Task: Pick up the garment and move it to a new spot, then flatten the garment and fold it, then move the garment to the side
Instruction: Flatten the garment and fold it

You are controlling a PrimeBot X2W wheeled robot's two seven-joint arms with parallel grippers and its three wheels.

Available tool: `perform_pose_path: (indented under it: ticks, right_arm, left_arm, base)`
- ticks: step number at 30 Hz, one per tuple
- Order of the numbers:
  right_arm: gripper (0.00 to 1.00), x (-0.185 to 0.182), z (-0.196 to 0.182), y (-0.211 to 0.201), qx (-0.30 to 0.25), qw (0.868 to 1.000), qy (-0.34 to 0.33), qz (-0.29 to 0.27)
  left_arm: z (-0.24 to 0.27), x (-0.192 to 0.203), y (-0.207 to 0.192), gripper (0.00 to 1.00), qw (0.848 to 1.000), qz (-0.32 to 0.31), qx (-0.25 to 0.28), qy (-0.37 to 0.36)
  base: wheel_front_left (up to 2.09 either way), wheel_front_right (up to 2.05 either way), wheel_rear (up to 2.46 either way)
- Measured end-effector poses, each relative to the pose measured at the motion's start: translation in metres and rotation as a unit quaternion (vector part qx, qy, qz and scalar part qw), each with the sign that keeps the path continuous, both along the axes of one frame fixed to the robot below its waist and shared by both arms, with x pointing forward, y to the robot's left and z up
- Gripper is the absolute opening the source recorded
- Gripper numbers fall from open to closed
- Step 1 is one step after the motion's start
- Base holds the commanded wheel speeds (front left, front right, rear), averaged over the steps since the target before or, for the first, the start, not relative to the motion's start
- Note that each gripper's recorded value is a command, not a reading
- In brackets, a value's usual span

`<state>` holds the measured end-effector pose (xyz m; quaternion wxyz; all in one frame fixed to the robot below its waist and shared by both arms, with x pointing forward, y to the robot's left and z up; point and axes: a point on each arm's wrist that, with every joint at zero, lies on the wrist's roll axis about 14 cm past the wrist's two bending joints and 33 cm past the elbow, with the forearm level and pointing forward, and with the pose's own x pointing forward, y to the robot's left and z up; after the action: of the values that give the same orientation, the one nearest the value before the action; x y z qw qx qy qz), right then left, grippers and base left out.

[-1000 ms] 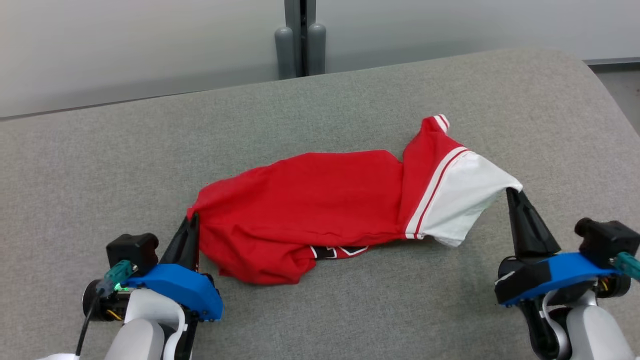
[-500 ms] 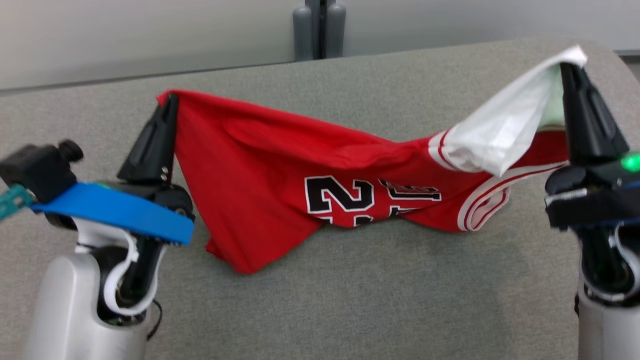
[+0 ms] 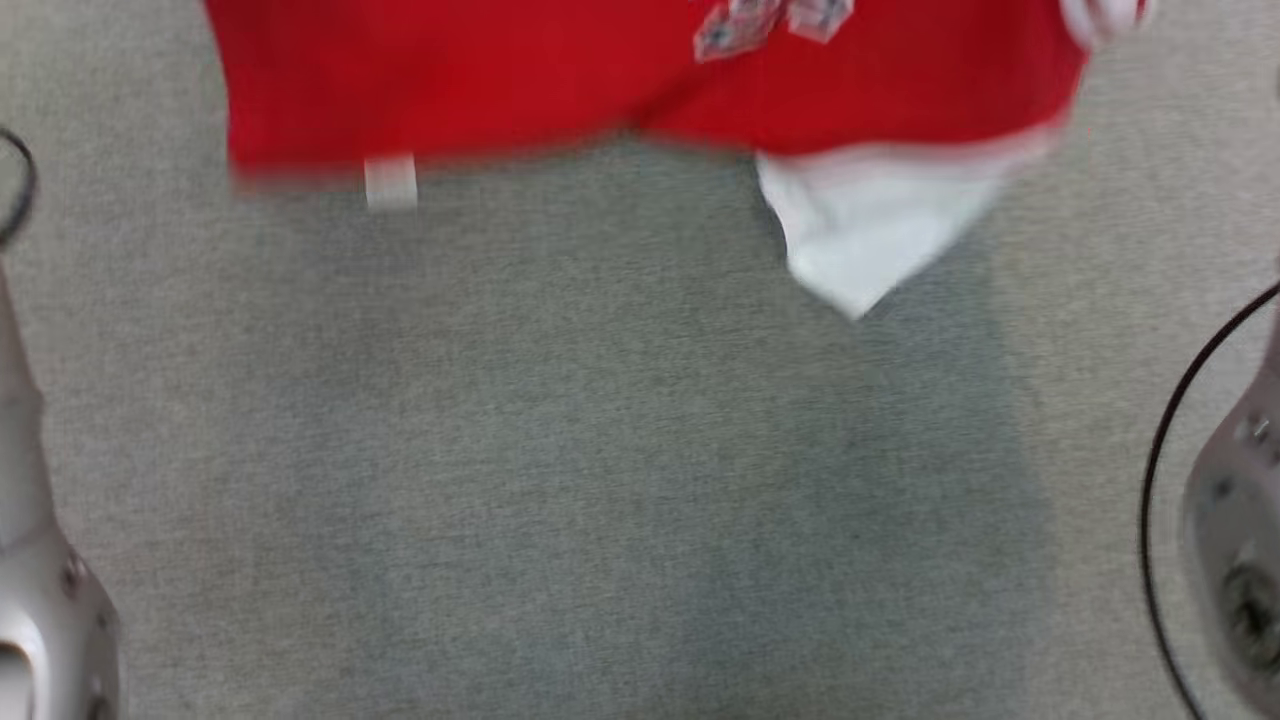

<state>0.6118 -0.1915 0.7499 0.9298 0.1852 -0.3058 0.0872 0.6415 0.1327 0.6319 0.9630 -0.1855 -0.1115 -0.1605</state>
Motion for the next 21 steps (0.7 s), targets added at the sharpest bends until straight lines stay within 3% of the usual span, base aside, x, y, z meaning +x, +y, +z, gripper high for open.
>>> perform_pose_path:
  ticks: [6, 10, 13, 16, 19, 21]
  right_arm:
    - [0.00, -0.005, 0.065, 0.009, -0.045, 0.991, -0.124, -0.029]
    - [0.00, 0.001, 0.058, 0.006, -0.085, 0.989, -0.111, -0.044]
    - [0.00, 0.015, -0.005, 0.001, -0.120, 0.991, -0.030, -0.049]
    - [0.00, 0.016, -0.086, -0.007, -0.121, 0.989, 0.075, -0.041]
    - [0.00, -0.006, -0.170, -0.017, -0.098, 0.977, 0.186, -0.034]
    - [0.00, -0.030, -0.224, -0.020, -0.074, 0.962, 0.263, -0.024]
  left_arm:
    - [0.061, 0.006, 0.011, 0.00, 0.993, 0.038, 0.017, -0.115]
    - [0.063, 0.005, 0.003, 0.00, 0.990, 0.034, 0.022, -0.137]
    - [0.027, 0.004, -0.002, 0.00, 0.993, 0.030, 0.036, -0.112]
    - [-0.030, -0.004, -0.007, 0.00, 0.997, 0.022, 0.047, -0.054]
    - [-0.094, -0.028, -0.005, 0.00, 0.998, 0.020, 0.049, 0.024]
    - [-0.131, -0.049, -0.004, 0.00, 0.996, 0.022, 0.039, 0.074]
  base:
    - [0.00, 0.00, 0.00]
    - [0.00, 0.00, 0.00]
    - [0.00, 0.00, 0.00]
    - [0.00, 0.00, 0.00]
    - [0.00, 0.00, 0.00]
    - [0.00, 0.00, 0.00]
